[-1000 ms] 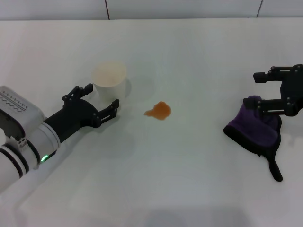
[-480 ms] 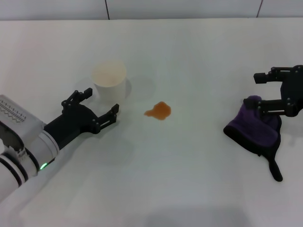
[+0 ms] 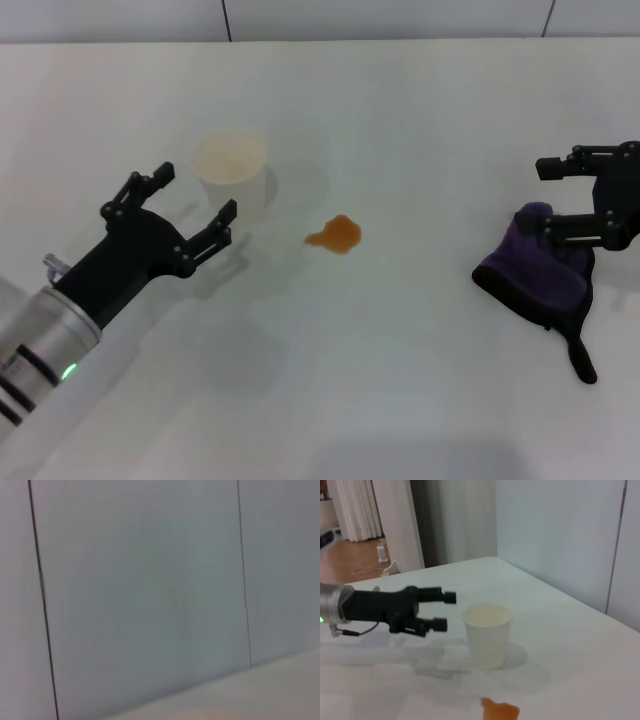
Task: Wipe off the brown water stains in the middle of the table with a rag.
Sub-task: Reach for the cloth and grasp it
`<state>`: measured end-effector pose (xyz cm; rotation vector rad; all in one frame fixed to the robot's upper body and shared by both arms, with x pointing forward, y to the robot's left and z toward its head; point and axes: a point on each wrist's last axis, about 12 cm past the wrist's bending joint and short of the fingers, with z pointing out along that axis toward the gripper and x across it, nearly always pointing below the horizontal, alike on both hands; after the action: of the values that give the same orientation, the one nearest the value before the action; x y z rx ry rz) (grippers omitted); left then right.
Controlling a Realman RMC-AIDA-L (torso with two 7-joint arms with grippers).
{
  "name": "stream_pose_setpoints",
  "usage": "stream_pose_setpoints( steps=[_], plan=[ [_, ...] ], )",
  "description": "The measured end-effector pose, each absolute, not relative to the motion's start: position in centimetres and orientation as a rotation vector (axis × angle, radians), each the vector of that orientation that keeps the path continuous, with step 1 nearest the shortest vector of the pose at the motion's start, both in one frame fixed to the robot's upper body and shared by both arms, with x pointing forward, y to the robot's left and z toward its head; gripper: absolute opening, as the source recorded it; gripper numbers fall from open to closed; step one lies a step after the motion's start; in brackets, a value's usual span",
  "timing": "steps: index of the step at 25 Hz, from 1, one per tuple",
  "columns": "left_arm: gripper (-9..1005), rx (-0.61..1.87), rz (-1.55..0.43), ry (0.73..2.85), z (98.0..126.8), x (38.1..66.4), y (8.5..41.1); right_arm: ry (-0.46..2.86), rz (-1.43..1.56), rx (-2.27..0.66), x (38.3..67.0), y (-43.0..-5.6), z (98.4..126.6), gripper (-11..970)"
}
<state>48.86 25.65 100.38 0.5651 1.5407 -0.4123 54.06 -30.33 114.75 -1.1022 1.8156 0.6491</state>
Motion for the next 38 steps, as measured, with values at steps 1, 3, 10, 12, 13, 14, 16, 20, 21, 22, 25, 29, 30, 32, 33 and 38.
stream_pose_setpoints(
  steps=[1, 3, 10, 12, 13, 14, 16, 20, 21, 22, 25, 29, 30, 32, 33, 38],
  plan=[
    [884, 0.558, -0.414, 1.524, 100.5, 48.7, 25.7, 1.816, 0.650, -1.103, 54.0, -30.3, 114.7, 738],
    [884, 0.532, -0.434, 1.490, 100.9, 48.4, 25.9, 1.816, 0.652, -1.104, 54.0, -30.3, 114.7, 738],
    [883, 0.494, -0.515, 1.433, 103.1, 49.7, 28.3, 1.816, 0.654, -1.104, 54.0, -30.3, 114.7, 738],
    [883, 0.505, -0.535, 1.427, 104.0, 50.4, 29.1, 1.816, 0.654, -1.102, 54.0, -30.3, 114.7, 738],
    [883, 0.514, -0.539, 1.428, 104.5, 50.9, 29.6, 1.815, 0.654, -1.100, 54.0, -30.3, 114.8, 738],
    [883, 0.525, -0.539, 1.431, 104.9, 51.3, 29.9, 1.814, 0.653, -1.098, 54.0, -30.3, 114.8, 738],
    [883, 0.555, -0.538, 1.445, 105.7, 52.3, 30.5, 1.814, 0.654, -1.091, 54.1, -30.3, 114.7, 737],
    [883, 0.625, -0.557, 1.494, 107.7, 54.4, 31.3, 1.819, 0.654, -1.076, 54.2, -30.3, 114.5, 737],
    [883, 0.666, -0.572, 1.520, 108.8, 55.3, 31.5, 1.820, 0.653, -1.072, 54.2, -30.3, 114.5, 737],
    [883, 0.677, -0.577, 1.528, 109.1, 55.5, 31.6, 1.822, 0.652, -1.067, 54.3, -30.3, 114.4, 737],
    [883, 0.731, -0.610, 1.533, 111.1, 56.7, 31.5, 1.823, 0.657, -1.051, 54.4, -30.3, 114.3, 737],
    [882, 0.821, -0.635, 1.536, 113.1, 57.5, 31.3, 1.826, 0.657, -1.030, 54.6, -30.3, 114.1, 737],
    [882, 0.842, -0.645, 1.542, 113.5, 57.7, 31.2, 1.825, 0.656, -1.027, 54.6, -30.3, 114.0, 737],
    [882, 0.886, -0.669, 1.561, 114.2, 58.0, 30.8, 1.817, 0.657, -1.022, 54.7, -30.4, 114.0, 737],
    [882, 0.909, -0.683, 1.577, 114.4, 58.2, 30.5, 1.812, 0.657, -1.019, 54.7, -30.4, 114.0, 736],
    [882, 1.000, -0.705, 1.653, 115.4, 58.7, 29.9, 1.803, 0.652, -1.015, 54.8, -30.4, 114.1, 736]
  ],
)
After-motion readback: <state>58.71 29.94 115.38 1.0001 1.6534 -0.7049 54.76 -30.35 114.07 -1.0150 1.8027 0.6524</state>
